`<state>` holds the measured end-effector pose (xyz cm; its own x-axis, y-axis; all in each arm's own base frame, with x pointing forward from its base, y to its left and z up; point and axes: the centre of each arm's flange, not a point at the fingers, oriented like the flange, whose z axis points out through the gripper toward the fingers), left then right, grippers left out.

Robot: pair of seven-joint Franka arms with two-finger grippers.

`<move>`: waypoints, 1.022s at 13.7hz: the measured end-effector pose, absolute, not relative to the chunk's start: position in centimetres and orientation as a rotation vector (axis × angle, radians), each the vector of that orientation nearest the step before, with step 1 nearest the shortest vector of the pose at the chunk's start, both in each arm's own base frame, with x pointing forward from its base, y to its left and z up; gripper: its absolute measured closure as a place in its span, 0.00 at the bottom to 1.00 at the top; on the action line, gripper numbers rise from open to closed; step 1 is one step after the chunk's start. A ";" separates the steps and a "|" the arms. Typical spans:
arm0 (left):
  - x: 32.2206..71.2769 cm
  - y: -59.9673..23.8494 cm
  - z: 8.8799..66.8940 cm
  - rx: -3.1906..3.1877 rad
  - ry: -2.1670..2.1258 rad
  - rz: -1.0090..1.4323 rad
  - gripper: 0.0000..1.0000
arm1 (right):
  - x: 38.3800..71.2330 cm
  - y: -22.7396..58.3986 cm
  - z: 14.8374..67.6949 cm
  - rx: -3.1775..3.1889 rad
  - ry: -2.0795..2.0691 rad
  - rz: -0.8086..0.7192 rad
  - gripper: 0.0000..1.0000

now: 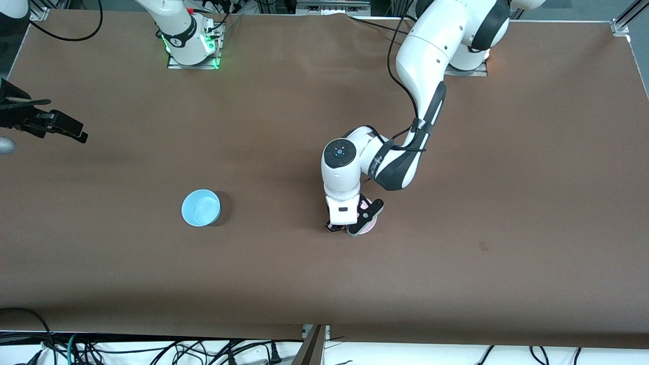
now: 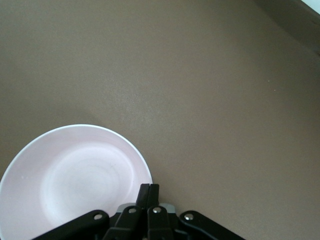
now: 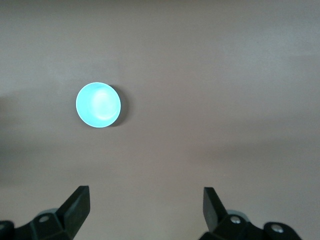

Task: Stack pink and blue bowls on white bowl
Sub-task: 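Open the left gripper and raise it while the right gripper reaches the blue bowl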

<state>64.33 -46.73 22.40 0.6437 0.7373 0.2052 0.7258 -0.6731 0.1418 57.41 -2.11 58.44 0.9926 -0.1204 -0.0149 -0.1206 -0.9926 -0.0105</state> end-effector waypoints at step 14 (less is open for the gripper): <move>67.0 -39.5 35.7 2.960 1.173 0.201 0.99 | 59.2 -2.0 53.2 -3.126 0.187 0.168 0.00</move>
